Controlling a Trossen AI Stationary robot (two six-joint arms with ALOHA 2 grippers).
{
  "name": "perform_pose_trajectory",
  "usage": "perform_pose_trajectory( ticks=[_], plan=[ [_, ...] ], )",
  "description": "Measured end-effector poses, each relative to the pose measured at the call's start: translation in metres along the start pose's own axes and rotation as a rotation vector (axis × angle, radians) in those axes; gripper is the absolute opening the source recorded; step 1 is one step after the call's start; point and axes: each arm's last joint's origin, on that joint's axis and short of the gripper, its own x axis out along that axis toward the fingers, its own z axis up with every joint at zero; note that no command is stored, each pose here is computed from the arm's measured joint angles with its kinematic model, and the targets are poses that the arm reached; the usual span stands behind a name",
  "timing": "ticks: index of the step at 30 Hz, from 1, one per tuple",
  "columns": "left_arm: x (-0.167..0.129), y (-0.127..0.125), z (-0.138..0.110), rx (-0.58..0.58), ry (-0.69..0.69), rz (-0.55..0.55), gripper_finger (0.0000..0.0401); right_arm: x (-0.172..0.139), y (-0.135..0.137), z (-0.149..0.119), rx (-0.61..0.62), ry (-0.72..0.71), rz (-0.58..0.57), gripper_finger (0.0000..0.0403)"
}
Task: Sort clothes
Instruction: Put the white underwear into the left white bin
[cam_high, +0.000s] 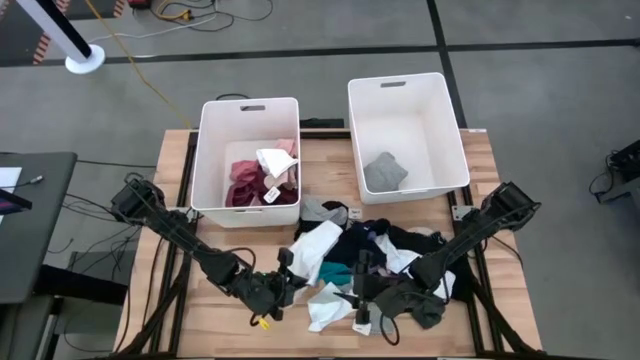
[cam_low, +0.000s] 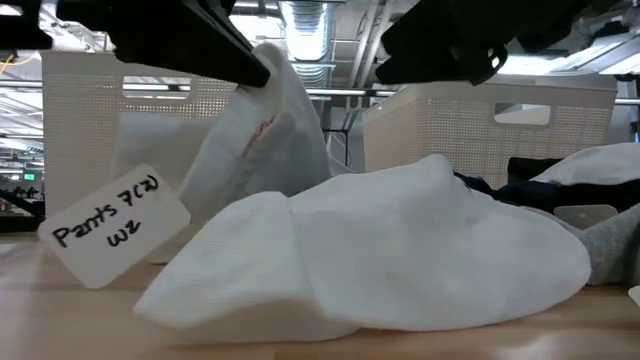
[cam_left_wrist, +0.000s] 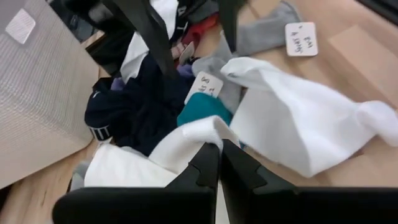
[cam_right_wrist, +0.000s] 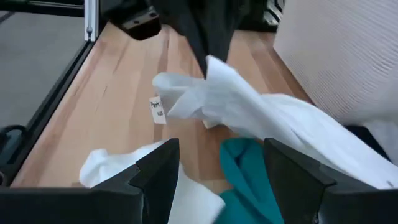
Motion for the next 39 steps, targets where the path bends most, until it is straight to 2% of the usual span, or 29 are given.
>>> perform_pose_trajectory(
  ticks=[4,12,18,26,33,39],
  plan=[
    [-0.003,-0.004,0.002,-0.006,-0.017,-0.012,0.0002,0.019,0.012,-0.013,-0.077,-0.033,0.004,0.0247],
    [-0.004,-0.006,0.002,-0.007,-0.023,-0.050,0.0002,0.039,0.022,-0.018,-0.218,-0.049,-0.181,0.0211],
    [-0.004,-0.006,0.002,-0.005,-0.023,-0.051,0.0002,0.045,0.016,-0.018,-0.232,-0.036,-0.209,0.0191],
    [-0.007,-0.009,0.008,0.018,-0.045,-0.096,0.0002,0.051,0.008,-0.016,-0.227,-0.026,-0.221,0.0201],
    [-0.014,-0.010,0.027,0.090,-0.074,-0.106,0.0002,0.056,0.004,-0.015,-0.217,-0.010,-0.149,0.0211],
    [-0.018,-0.004,0.039,0.151,-0.010,-0.088,0.0002,0.054,0.007,-0.015,-0.220,-0.021,-0.141,0.0210]
  ],
)
